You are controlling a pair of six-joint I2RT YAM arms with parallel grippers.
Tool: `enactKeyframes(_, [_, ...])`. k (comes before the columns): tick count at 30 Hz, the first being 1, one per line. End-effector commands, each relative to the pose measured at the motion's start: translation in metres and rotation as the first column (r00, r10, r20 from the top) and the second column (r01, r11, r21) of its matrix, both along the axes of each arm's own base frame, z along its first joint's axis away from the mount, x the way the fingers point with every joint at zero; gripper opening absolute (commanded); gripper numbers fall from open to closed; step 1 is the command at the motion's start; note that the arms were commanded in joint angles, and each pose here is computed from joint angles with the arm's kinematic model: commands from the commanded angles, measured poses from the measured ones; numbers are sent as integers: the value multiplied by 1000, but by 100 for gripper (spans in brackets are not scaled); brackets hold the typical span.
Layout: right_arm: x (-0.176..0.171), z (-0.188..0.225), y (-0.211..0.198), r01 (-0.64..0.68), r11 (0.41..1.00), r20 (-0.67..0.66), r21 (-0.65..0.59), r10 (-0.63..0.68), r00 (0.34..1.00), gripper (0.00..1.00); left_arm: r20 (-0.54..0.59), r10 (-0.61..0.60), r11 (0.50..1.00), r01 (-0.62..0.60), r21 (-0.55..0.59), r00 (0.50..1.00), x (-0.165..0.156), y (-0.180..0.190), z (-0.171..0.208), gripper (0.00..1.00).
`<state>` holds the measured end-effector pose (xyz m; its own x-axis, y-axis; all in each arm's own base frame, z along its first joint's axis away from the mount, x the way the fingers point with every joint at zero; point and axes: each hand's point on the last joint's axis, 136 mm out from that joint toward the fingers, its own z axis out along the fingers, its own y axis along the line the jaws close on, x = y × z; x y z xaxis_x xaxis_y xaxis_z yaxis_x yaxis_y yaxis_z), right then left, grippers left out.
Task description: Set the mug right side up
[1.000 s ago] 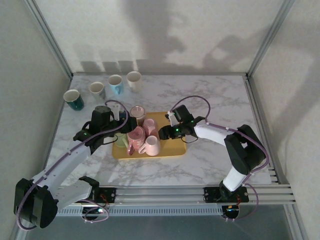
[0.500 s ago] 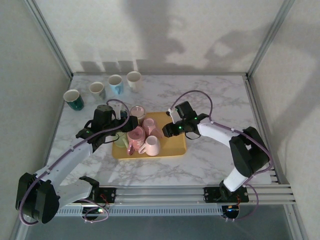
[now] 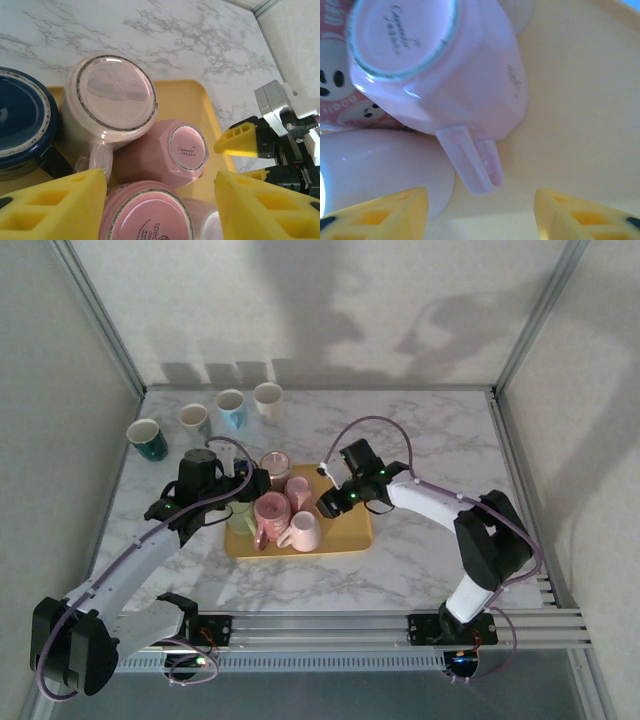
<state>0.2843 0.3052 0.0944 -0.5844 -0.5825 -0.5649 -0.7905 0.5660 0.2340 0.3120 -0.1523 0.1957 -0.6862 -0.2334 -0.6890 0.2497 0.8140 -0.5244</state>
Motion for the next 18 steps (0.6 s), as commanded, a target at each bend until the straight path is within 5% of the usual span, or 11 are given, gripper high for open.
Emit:
enactKeyframes(1, [-3,-3,8,-46,998,1,-40,46,999,59,27,-22,1000,22,-3,999,-1,0,4,59])
enactKeyframes(18, [14,-20,7,-26,974,19,-224,31,999,52,35,-27,1000,27,2,999,2,4,3,59])
